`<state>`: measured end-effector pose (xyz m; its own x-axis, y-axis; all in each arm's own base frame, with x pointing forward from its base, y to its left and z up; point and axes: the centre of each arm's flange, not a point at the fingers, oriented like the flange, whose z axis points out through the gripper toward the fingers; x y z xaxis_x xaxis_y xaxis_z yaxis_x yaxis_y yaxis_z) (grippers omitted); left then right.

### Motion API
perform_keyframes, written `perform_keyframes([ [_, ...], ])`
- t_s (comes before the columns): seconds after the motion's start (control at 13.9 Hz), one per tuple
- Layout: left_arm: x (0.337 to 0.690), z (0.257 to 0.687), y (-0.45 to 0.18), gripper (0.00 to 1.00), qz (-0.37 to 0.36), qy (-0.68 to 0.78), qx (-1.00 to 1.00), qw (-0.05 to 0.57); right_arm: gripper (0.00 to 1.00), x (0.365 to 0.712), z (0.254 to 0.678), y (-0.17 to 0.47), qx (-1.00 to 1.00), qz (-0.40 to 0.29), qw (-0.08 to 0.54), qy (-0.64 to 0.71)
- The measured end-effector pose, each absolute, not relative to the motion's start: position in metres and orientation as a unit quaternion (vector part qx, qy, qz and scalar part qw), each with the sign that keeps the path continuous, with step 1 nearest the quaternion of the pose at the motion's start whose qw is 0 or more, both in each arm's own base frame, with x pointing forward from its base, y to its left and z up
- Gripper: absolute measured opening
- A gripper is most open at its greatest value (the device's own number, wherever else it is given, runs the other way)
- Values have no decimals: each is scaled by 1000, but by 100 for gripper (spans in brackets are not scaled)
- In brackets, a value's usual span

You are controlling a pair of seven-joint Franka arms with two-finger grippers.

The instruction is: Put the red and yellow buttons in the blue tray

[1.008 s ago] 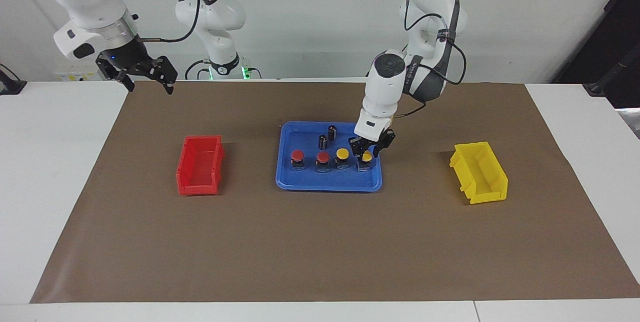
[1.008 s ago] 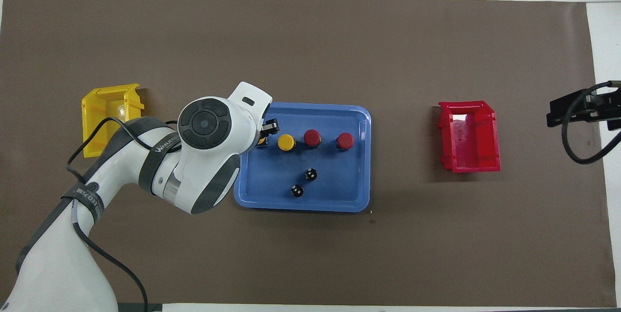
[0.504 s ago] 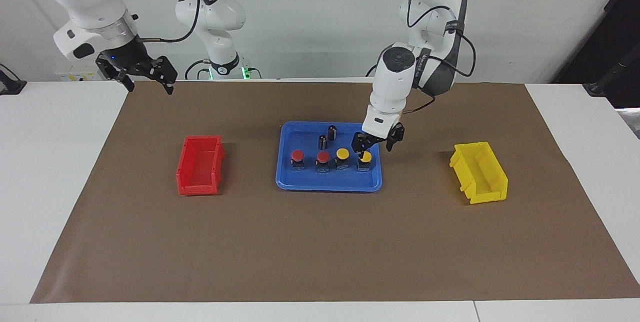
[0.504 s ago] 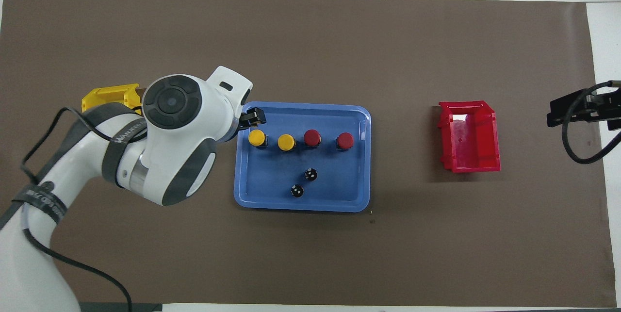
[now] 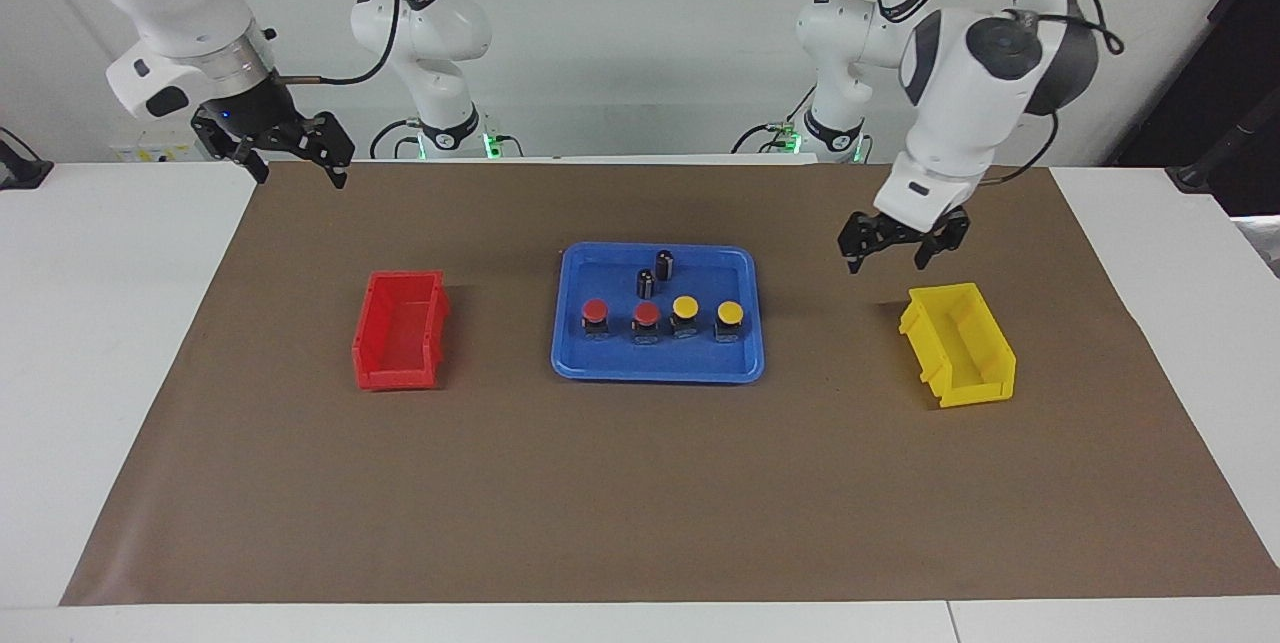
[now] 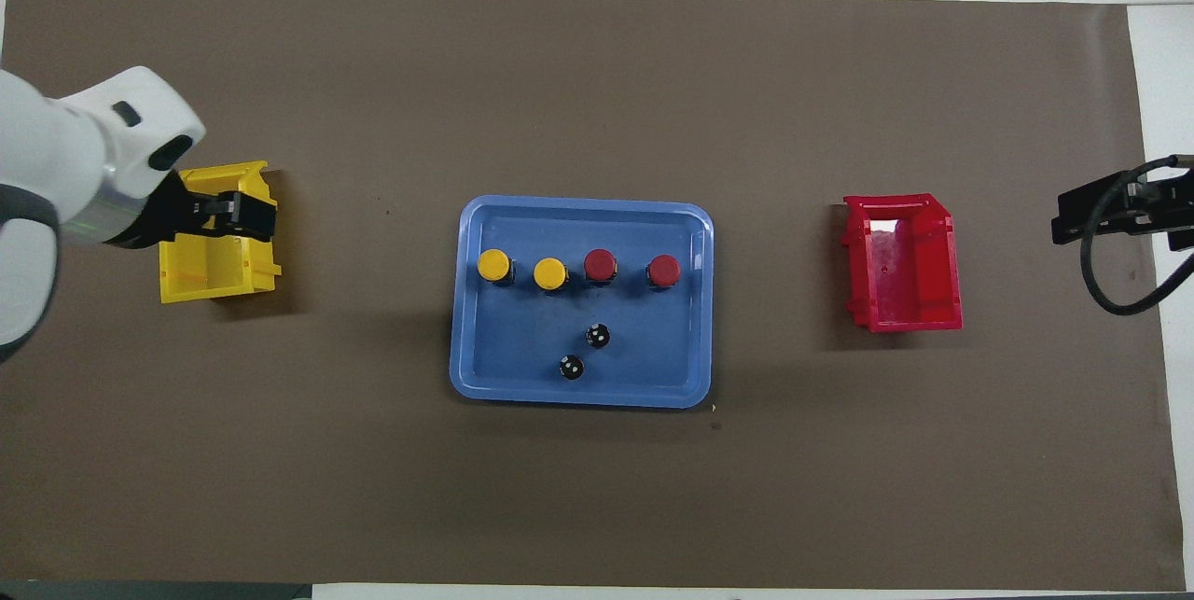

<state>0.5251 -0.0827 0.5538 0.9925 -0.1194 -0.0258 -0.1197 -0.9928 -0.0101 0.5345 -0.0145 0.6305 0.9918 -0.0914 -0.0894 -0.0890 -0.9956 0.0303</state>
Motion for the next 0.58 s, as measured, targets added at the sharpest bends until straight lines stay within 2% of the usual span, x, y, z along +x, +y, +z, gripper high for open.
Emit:
perform_keyframes([
  [0.29, 507, 606, -46, 100, 5, 70, -998, 2, 100, 535, 630, -14, 998, -45, 13, -45],
  [0.58, 516, 614, -43, 100, -3, 69, -998, 3, 100, 535, 630, -15, 998, -45, 13, -45],
])
